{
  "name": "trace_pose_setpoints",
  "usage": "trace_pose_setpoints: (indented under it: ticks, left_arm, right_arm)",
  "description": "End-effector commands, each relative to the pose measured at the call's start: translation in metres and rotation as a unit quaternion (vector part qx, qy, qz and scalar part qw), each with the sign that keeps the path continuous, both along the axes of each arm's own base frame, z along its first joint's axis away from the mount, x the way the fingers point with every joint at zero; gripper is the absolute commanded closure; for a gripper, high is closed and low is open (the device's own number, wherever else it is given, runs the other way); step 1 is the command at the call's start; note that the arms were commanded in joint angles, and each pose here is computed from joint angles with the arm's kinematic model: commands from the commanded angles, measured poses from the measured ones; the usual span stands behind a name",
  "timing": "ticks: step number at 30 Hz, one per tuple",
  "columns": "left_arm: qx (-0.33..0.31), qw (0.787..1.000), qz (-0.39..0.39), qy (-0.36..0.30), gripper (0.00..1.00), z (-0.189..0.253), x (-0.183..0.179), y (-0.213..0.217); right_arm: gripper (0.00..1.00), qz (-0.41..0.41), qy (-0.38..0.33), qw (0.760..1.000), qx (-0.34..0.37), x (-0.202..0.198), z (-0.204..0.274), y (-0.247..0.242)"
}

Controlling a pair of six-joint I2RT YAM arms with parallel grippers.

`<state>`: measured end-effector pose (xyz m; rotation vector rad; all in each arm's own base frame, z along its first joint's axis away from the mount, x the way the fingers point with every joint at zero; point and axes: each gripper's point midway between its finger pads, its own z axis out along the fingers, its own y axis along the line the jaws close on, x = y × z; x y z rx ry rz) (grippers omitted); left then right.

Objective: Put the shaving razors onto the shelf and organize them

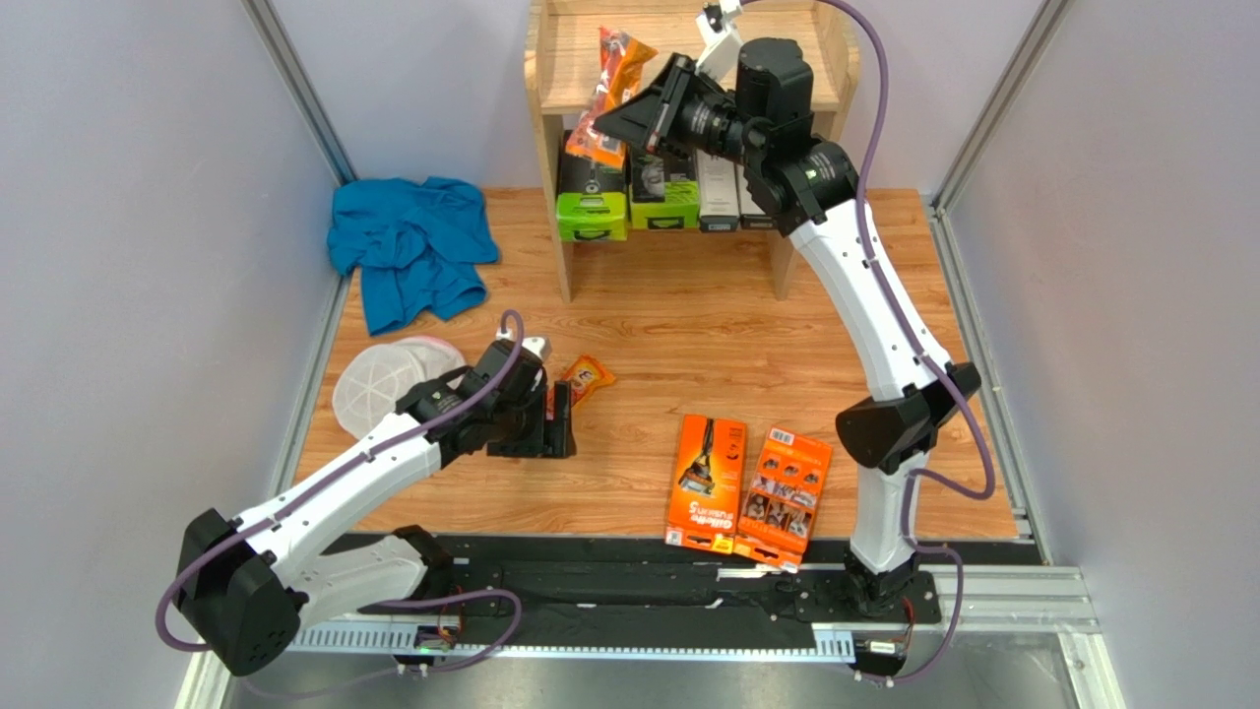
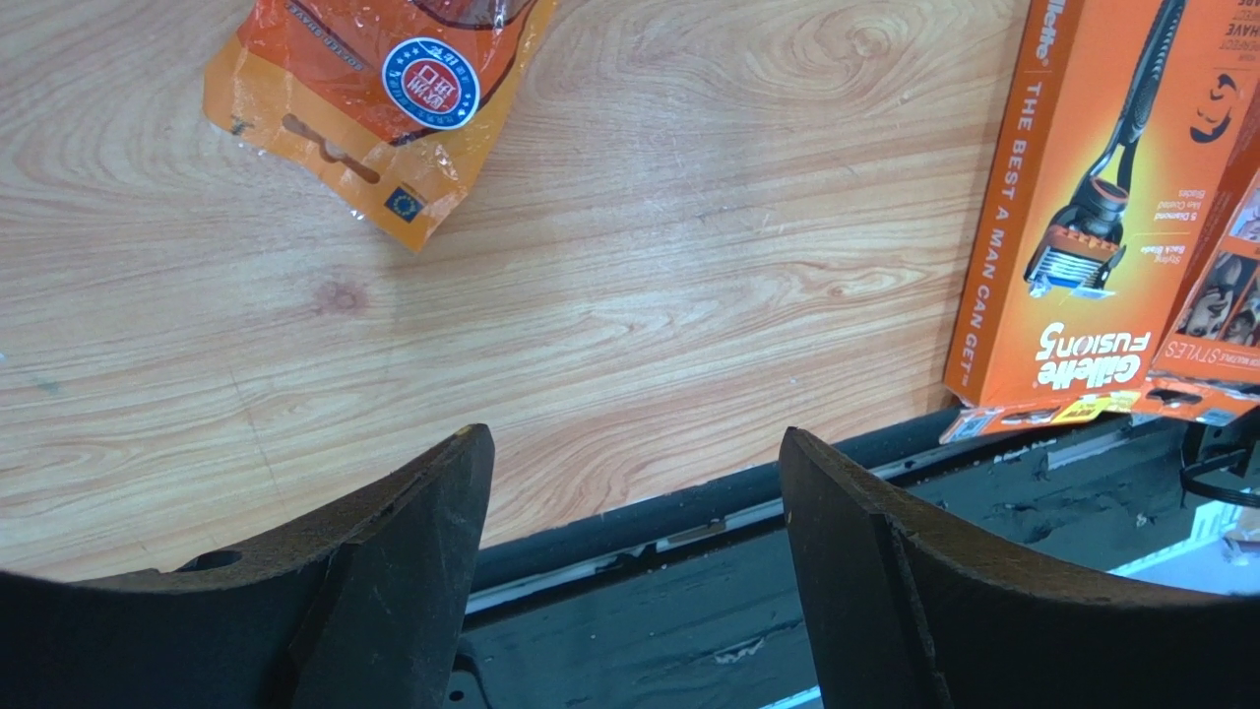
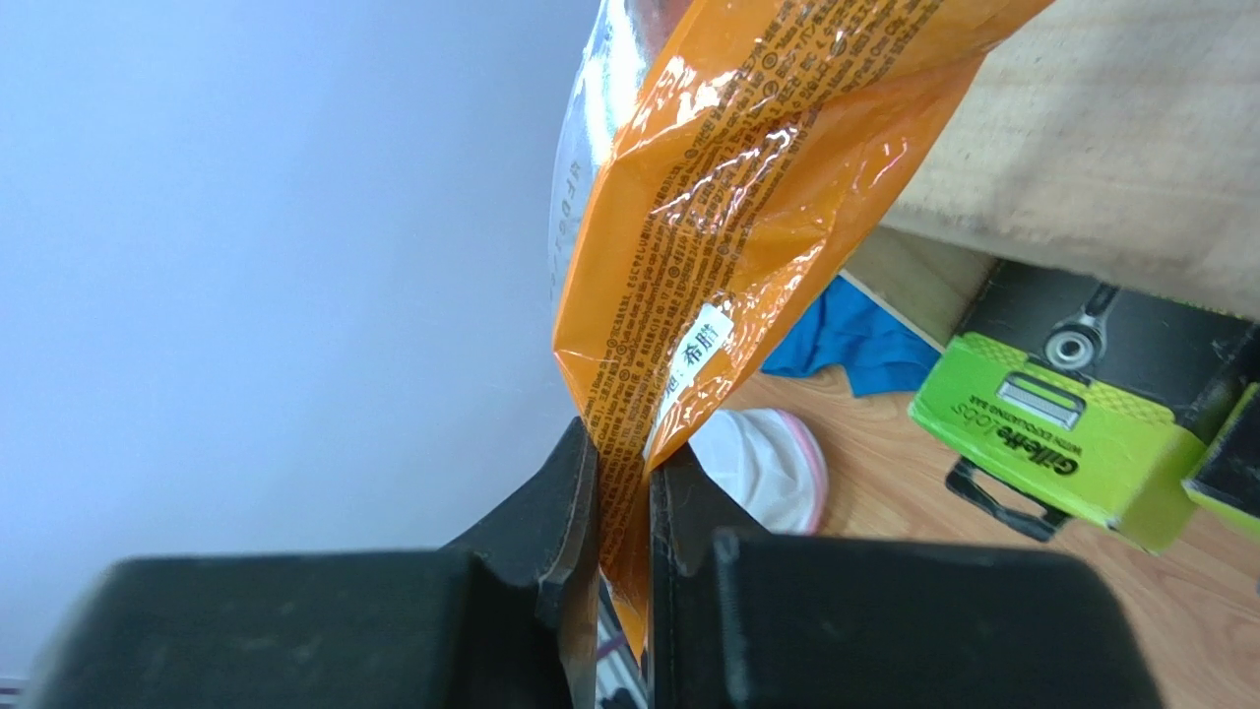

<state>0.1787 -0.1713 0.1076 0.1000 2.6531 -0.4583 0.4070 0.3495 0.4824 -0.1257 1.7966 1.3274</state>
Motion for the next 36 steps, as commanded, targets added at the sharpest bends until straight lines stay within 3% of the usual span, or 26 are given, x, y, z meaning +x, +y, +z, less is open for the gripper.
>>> trace_pose_setpoints:
  ticks: [1,8,15,28,33,36]
  left_arm:
    - [-0.017,1.0,-0.007,-0.008,0.21,0.001,0.001,-0.005]
    - [-0.018,1.0,-0.008,-0.005,0.21,-0.004,-0.002,-0.003]
    - [-0.02,1.0,-0.008,-0.002,0.22,-0.005,-0.004,-0.003]
    - [-0.025,1.0,-0.006,-0.003,0.22,-0.005,-0.008,-0.002]
    - [-0.027,1.0,-0.004,-0.005,0.22,-0.004,-0.008,-0.001]
    - [-0.025,1.0,-0.004,-0.003,0.22,-0.005,-0.008,-0.001]
  right_arm:
    - [1.0,0.027,-0.015,0.994,0.101,0.006,0.048,0.001]
    - [0.98,0.01,-0.001,0.988,0.154,0.038,0.056,-0.002]
    - [0.81,0.016,0.039,0.984,0.174,0.057,0.037,0.006]
    - [0.48,-0.012,0.046,0.985,0.166,0.058,0.037,-0.002]
    - [0.45,-0.04,0.052,0.987,0.145,0.057,0.03,-0.01]
    - [0.5,-0.058,0.044,0.988,0.137,0.052,0.035,-0.019]
